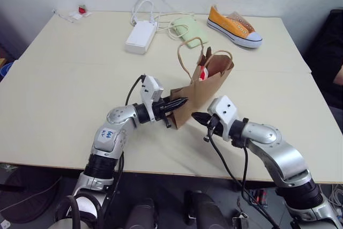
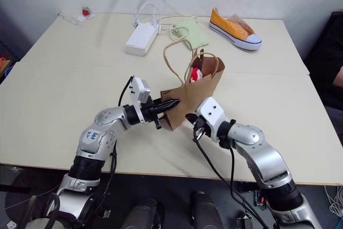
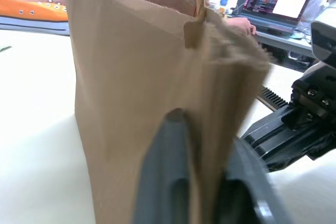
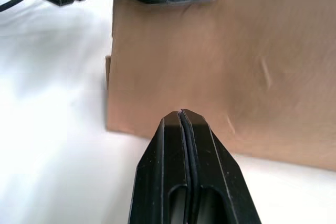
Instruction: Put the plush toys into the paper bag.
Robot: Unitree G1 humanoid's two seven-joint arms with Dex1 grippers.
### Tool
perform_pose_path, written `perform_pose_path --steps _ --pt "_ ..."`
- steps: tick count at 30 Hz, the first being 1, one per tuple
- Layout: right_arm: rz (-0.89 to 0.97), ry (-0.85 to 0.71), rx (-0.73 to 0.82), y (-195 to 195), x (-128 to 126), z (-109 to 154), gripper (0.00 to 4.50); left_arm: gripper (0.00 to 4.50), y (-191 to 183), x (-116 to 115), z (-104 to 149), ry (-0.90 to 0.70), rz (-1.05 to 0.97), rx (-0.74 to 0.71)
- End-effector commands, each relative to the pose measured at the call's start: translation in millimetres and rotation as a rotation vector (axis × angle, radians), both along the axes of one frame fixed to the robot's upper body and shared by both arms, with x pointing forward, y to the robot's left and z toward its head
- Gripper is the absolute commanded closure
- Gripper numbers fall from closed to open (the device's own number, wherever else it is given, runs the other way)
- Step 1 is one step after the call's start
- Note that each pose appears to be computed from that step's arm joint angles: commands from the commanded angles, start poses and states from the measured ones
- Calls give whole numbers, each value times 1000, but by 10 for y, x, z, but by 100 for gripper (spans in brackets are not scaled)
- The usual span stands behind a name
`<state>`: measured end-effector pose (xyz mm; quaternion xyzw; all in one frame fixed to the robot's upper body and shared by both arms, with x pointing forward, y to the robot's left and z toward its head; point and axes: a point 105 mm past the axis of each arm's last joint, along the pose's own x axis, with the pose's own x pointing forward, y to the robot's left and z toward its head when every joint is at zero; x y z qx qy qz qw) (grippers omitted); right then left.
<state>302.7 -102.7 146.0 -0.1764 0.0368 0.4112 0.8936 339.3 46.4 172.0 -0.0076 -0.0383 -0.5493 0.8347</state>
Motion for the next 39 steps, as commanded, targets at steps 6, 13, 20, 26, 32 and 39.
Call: perform_pose_path --steps 6,13,20,26,32,39 --pt "119 22 65 -580 -741 643 391 450 -49 -126 228 -45 -396 18" --pt "39 97 25 -1077 -1160 854 146 450 -44 -70 165 -119 -560 151" --pt "-98 98 32 -1346 -1223 793 5 450 20 -64 115 -124 -706 231" --pt "-76 112 39 -1287 -1183 671 2 429 142 4 54 -61 -639 275" --pt "-49 115 74 -1264 -1029 632 0 269 423 45 222 -70 -483 286" --pt "23 133 67 -1341 -900 696 0 41 1278 -484 645 15 -297 297"
